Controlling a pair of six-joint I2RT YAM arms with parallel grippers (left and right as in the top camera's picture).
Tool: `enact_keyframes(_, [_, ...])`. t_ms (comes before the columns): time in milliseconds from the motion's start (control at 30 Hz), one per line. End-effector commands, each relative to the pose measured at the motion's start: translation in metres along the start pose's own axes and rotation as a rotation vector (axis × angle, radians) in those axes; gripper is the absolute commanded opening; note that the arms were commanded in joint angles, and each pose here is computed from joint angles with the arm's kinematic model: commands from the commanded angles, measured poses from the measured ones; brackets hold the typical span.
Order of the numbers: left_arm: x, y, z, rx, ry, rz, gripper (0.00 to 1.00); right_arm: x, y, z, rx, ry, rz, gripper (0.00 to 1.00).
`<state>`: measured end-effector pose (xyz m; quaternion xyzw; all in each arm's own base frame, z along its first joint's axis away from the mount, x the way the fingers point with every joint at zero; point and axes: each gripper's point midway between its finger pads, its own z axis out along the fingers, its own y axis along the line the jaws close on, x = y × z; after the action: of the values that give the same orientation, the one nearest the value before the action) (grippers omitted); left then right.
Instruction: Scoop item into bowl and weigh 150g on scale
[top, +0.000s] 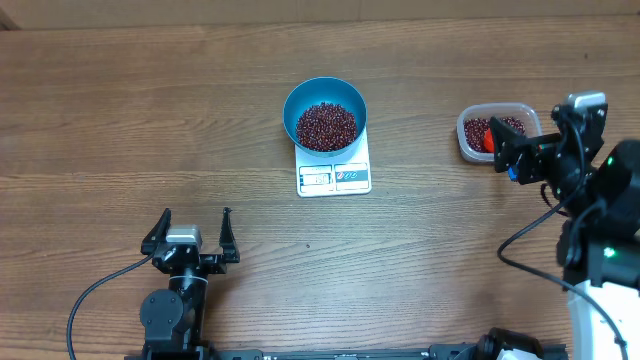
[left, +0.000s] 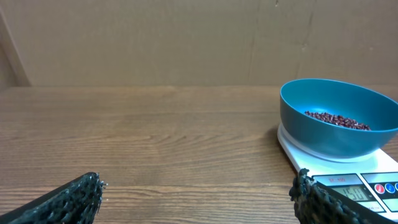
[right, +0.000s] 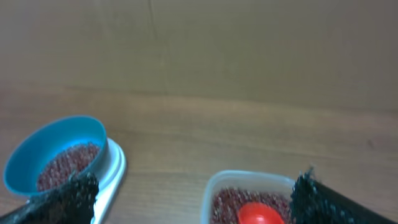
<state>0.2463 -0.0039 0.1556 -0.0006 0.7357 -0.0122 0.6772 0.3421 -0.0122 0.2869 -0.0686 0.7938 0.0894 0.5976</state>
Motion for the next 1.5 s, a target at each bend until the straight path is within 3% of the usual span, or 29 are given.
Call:
enact_keyframes(0, [0.0,-0.001,0.0,0.006,-0.005,0.019,0.99,0.012,0.01,-0.002,-0.038,-0.042,0.105,1.0])
enact_keyframes(333, [0.0,-0.001,0.0,0.006,-0.005,0.019,1.0,0.071,0.017,-0.012,-0.026,-0.158,0.159,1.0])
enact_keyframes(1100, [0.0,-0.001,0.0,0.006,-0.005,0.019,1.0,0.132,0.032,-0.036,0.075,-0.258,0.203,1.0])
enact_keyframes(1467, [0.0,-0.001,0.0,0.006,-0.005,0.019,0.99,0.167,0.03,-0.04,0.115,-0.14,0.253,1.0])
